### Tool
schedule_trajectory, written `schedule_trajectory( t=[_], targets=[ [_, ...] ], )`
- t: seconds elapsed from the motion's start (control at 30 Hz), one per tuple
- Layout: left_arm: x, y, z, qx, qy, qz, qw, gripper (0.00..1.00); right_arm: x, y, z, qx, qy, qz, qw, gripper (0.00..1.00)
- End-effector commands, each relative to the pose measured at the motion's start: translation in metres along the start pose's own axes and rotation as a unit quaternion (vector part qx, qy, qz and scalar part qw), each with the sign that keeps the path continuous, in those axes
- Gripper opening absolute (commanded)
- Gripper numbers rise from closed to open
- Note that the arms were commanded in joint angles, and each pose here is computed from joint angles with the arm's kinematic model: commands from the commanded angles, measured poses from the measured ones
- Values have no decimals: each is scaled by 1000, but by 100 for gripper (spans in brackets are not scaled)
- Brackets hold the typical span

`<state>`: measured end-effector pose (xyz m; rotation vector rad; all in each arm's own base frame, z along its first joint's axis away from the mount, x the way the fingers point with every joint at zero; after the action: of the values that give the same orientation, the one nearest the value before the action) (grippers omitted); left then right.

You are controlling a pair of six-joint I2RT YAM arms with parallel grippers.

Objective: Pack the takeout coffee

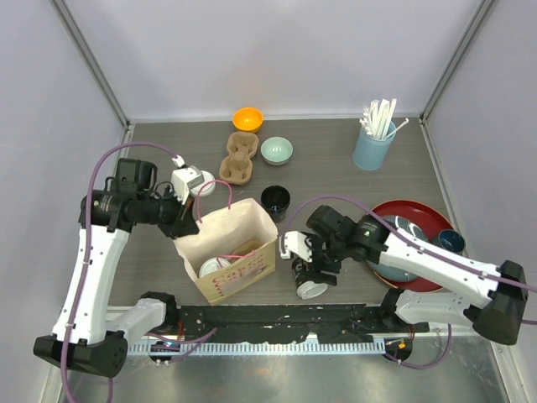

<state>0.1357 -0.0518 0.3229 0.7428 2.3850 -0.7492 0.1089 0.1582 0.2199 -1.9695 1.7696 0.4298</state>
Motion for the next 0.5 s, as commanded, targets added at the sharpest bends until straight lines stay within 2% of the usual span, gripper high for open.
schedule_trajectory(
  t=[0.0,0.47],
  targets=[
    [5,-8,-11,-9,1,9,1000,0,10,5,14,-52,46,-54,996,73],
    [7,-8,-11,-7,4,10,1000,0,7,20,45,-13,23,-89,996,71]
  ],
)
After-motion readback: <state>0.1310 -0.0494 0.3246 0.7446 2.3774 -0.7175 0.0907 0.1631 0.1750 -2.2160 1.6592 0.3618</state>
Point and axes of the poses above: each gripper's point midway between its finger pads, its own z axis out along the fingers, its own y axis along the line the jaws close on, x = y × z, the point moved 10 cm from there along -z, back along the fingers, and after that the axes turned 8 degrees about -z, right-handed, at the moved point
